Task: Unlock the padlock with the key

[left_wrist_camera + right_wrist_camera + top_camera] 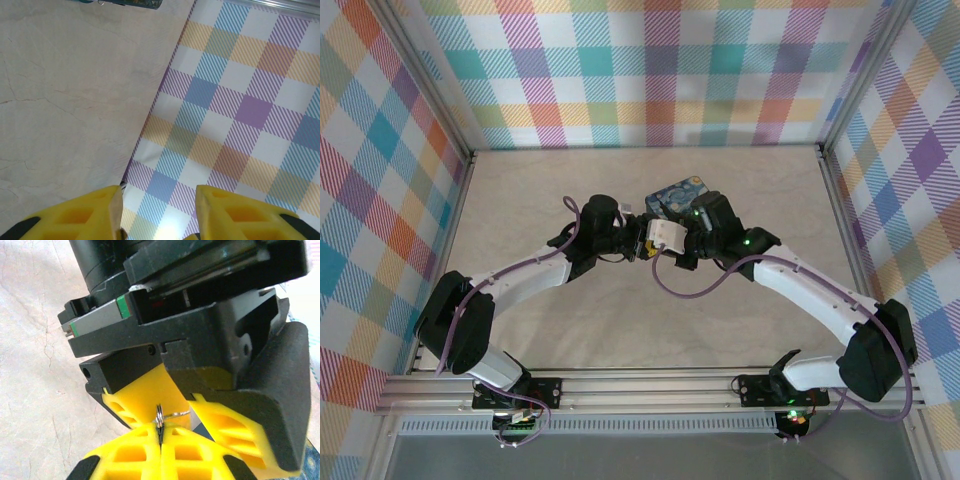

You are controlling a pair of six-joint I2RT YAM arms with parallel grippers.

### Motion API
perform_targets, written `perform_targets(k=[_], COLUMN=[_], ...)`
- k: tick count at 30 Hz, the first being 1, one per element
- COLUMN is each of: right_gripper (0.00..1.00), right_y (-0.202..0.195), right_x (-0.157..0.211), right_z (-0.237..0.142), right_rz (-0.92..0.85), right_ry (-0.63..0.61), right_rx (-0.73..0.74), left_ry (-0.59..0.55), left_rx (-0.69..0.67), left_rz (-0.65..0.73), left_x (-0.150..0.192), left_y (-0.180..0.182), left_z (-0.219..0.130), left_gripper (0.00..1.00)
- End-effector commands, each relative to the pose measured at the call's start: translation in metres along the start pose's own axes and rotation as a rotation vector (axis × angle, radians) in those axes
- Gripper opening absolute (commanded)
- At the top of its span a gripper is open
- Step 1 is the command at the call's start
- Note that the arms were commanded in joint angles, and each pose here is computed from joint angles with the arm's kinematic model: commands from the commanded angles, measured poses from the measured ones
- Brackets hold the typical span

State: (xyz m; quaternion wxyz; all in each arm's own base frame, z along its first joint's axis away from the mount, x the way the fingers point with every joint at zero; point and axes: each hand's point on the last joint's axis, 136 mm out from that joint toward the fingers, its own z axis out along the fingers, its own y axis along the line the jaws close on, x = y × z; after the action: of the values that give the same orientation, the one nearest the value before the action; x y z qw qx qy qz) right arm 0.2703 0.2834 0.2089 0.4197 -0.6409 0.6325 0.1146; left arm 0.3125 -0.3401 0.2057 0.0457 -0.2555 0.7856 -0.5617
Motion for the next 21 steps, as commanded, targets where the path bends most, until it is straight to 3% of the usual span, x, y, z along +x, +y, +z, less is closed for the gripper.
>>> perform_targets(k=[1, 21], right_gripper=[0.00, 0.00], right_y=[0.0023, -0.0006], right_x=[-0.0100, -0.0096], right_z=[-0.0074, -0.0156], right_rz=[-0.027, -0.039], right_ry=[-0.042, -0.041], right_rx=[0.006, 0.044], left_ry=[0.030, 0.028], left_rx=[0.024, 0.015], left_rz=[0.022, 0.021], left_x=[0.0090, 0.0082], left_y=[-0.0082, -0.0060], left_z=[0.0035, 0.0037], left_gripper=[0.41, 0.23])
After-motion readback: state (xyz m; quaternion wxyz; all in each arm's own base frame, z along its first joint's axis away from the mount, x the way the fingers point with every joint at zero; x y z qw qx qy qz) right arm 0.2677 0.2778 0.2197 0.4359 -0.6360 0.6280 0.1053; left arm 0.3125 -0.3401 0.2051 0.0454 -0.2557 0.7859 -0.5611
